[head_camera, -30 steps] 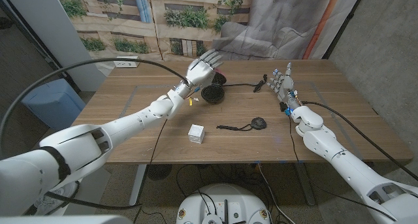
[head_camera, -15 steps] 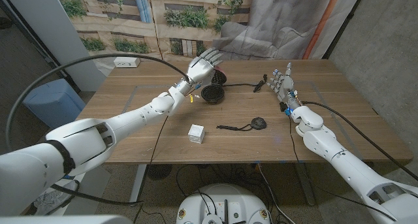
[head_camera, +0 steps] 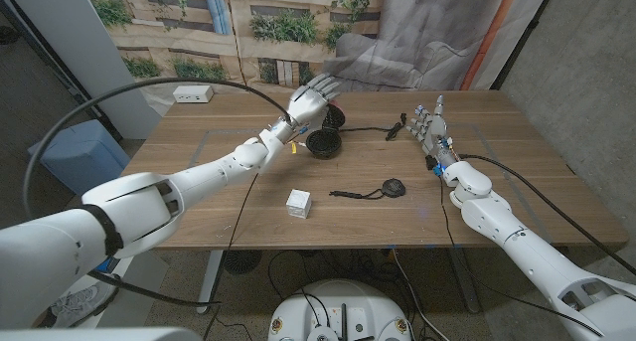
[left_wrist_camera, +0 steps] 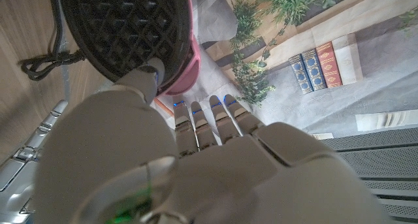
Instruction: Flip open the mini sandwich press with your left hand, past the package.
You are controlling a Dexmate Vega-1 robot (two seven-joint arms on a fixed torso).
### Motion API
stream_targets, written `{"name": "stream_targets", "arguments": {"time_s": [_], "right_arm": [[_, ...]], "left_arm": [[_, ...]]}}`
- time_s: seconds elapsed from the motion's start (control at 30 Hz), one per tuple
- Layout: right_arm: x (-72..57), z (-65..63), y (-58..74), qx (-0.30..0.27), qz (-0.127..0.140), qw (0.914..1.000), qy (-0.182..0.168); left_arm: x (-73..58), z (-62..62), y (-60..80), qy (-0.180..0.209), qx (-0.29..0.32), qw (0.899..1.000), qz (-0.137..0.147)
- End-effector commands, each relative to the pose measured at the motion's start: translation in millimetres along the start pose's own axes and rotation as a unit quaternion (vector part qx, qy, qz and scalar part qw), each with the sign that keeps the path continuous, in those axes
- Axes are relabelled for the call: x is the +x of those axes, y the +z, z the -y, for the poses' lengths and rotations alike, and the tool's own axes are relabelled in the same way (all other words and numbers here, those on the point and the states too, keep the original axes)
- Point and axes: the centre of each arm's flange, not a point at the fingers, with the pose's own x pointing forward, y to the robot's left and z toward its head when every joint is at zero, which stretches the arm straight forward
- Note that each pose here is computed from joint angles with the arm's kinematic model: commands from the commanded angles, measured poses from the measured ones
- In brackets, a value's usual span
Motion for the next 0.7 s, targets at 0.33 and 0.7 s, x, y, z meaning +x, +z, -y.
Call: {"name": "stream_targets", "arguments": {"time_s": [0.33, 0.7], "right_arm": [[0.0, 0.0, 0.1, 0.000, 0.000, 1.0000, 0.000], [0.1, 0.0, 0.2, 0.000, 0.000, 1.0000, 0.000]], "left_arm": [[11.7, 5.9, 1.6, 0.000, 0.002, 1.000, 0.004], [17.3, 10.1, -0.1, -0.015, -0.010, 1.000, -0.019]]}}
